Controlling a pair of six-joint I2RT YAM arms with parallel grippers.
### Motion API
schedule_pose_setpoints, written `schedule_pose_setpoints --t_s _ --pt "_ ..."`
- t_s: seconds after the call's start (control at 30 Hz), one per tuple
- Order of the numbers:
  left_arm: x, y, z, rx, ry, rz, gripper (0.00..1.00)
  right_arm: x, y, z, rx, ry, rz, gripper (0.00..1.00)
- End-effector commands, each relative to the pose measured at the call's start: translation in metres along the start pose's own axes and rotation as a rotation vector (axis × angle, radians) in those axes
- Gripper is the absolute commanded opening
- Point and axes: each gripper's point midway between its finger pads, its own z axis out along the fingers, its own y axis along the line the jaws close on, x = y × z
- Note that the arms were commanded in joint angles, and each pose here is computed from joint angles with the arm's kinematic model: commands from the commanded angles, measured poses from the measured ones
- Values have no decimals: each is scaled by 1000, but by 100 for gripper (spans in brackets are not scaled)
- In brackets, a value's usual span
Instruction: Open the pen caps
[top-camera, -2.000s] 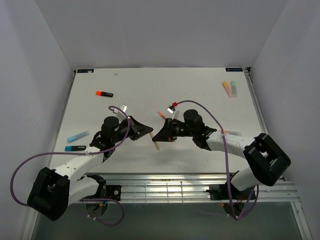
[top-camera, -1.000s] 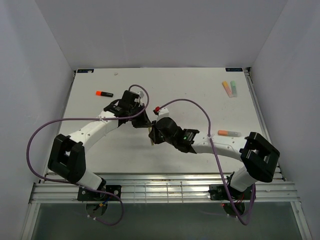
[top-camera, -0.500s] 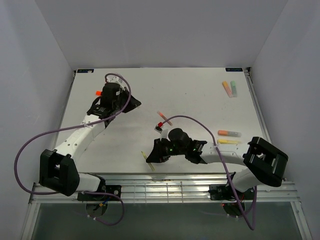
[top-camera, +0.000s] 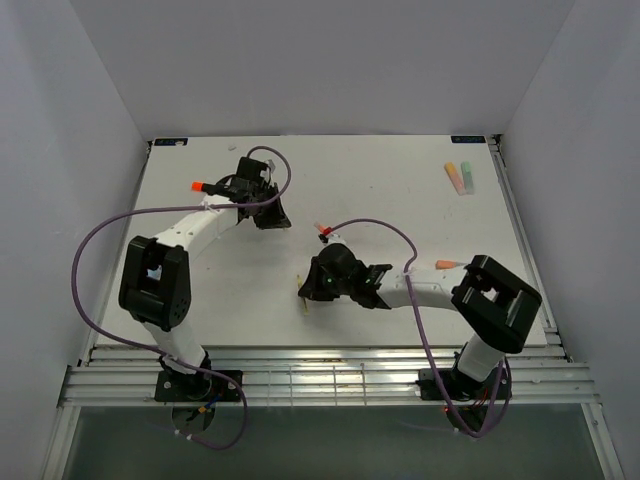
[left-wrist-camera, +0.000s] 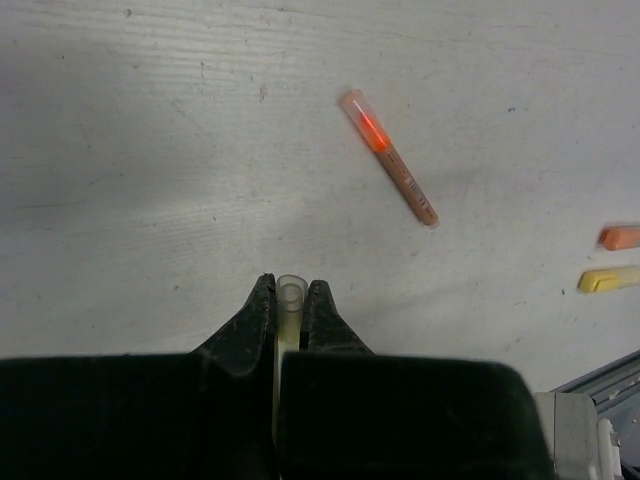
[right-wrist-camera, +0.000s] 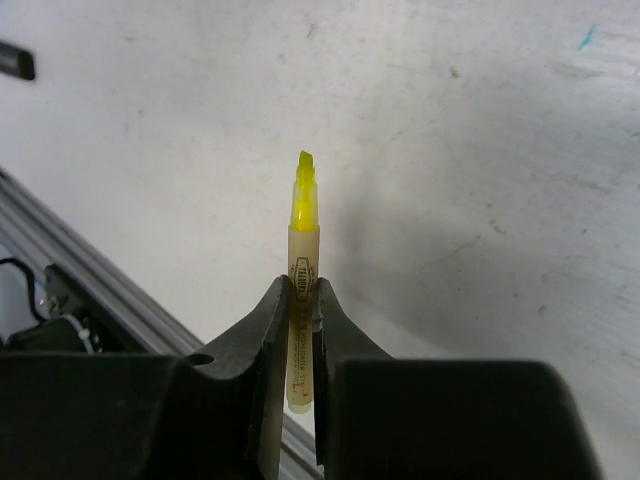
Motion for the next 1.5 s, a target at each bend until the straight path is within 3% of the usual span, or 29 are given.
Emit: schedule_pose_setpoints --t_s 0.0,0.4,0.97,1.2,1.33,1.47 --pt "-13 -9 -3 -2 2 102 0 -26 -4 11 78 -92 22 8" --pt "25 19 47 -121 180 117 0 -58 -20 40 132 -124 15 8" --pt "30 19 75 -164 213 111 2 -51 -25 62 178 -91 23 8" --pt "40 21 78 -184 229 111 9 -49 -27 67 187 -70 21 20" --pt "42 28 77 -216 231 108 19 -49 -31 66 213 -70 27 31" --pt "47 34 77 -245 251 103 24 -48 -36 64 244 -66 28 34"
